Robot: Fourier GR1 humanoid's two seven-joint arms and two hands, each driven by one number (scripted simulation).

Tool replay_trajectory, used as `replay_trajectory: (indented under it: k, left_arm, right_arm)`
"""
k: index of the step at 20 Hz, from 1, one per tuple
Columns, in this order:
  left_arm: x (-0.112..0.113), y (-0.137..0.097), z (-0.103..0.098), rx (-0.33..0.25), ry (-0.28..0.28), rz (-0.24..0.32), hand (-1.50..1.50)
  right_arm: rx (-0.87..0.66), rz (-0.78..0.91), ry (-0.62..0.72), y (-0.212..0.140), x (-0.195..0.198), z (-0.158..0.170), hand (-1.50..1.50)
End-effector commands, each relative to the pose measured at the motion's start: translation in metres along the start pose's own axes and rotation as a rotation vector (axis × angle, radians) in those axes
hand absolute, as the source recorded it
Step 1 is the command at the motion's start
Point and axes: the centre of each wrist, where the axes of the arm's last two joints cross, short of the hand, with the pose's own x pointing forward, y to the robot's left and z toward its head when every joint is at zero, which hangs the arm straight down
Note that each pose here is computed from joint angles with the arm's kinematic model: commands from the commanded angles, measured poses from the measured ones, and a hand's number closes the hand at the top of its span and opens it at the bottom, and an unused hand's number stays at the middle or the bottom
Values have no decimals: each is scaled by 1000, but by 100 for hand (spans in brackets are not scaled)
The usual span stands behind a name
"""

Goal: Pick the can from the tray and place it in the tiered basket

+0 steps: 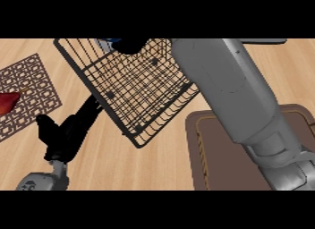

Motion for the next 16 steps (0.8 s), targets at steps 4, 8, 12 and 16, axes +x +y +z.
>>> replay_trajectory:
  k: [4,8,12,16]
  left_arm:
    - [21,-15,-25,-34,-45,4,0]
    - [6,-16,-24,-27,-40,-16,0]
    - [15,-12,-35,-61,-39,-3,0]
    - [3,-16,-15,-56,-17,-8,0]
  right_arm:
    - [70,-267,-1,32,-12,-13,-150]
    - [71,-316,-78,53,-14,-17,-150]
    - [60,-346,-160,69,-6,-14,-150]
    - [-99,-376,-181,55,28,-24,-150]
